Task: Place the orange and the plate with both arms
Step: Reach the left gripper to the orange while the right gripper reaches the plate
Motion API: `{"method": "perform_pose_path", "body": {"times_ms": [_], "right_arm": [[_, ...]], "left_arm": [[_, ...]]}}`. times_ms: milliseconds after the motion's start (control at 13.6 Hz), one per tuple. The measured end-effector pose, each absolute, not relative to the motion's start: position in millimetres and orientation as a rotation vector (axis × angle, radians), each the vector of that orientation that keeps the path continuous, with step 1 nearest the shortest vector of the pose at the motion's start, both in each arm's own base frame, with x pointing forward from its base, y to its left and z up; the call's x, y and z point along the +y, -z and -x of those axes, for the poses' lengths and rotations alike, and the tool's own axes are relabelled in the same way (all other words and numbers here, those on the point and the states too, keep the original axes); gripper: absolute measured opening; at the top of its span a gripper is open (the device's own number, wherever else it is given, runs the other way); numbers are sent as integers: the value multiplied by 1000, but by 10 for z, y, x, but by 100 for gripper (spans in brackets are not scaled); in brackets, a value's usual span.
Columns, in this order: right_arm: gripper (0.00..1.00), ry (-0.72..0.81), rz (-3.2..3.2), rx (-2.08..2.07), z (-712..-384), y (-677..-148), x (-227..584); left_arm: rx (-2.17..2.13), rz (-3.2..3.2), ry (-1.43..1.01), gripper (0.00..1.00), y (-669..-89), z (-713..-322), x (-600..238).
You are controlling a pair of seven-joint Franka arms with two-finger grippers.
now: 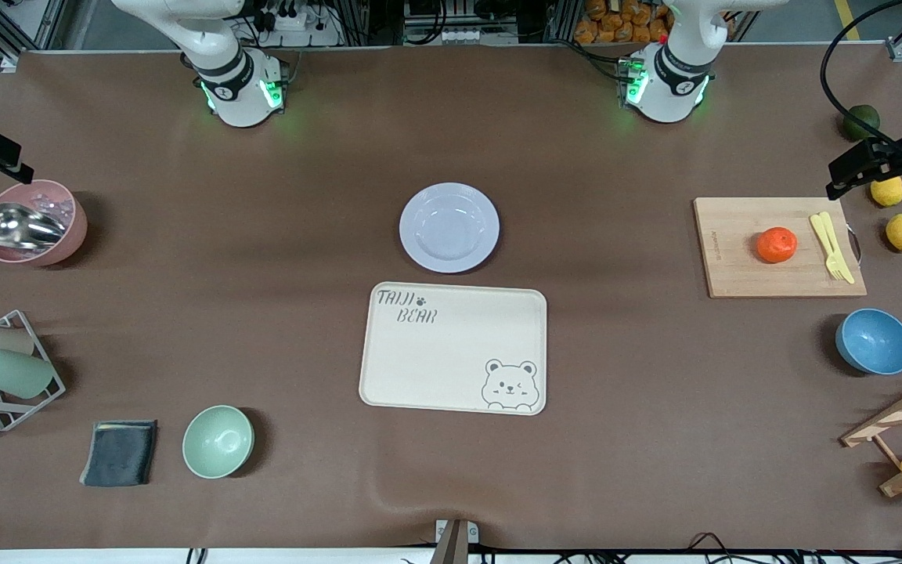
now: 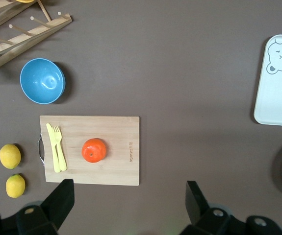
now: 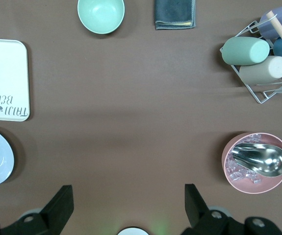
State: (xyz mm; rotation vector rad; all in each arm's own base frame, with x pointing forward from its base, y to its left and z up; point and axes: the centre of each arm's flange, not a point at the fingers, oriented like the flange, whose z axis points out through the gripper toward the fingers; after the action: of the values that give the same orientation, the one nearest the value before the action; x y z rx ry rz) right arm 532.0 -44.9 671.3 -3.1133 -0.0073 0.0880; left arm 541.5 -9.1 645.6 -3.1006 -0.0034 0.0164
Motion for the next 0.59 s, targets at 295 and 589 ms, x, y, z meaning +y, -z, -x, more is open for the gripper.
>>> {"method": "perform_pose_path", "body": {"times_ms": [295,589], "right_arm": [[100,-88,3113,-7,-5320,-6712,-449],[100,-105,3112,-7,-5346,-6658,-451]], "left_arm": [[-8,3101,-16,100,-6458,-5415,-75],[9,3101,-73,100,-6306,-5421,114]]}}
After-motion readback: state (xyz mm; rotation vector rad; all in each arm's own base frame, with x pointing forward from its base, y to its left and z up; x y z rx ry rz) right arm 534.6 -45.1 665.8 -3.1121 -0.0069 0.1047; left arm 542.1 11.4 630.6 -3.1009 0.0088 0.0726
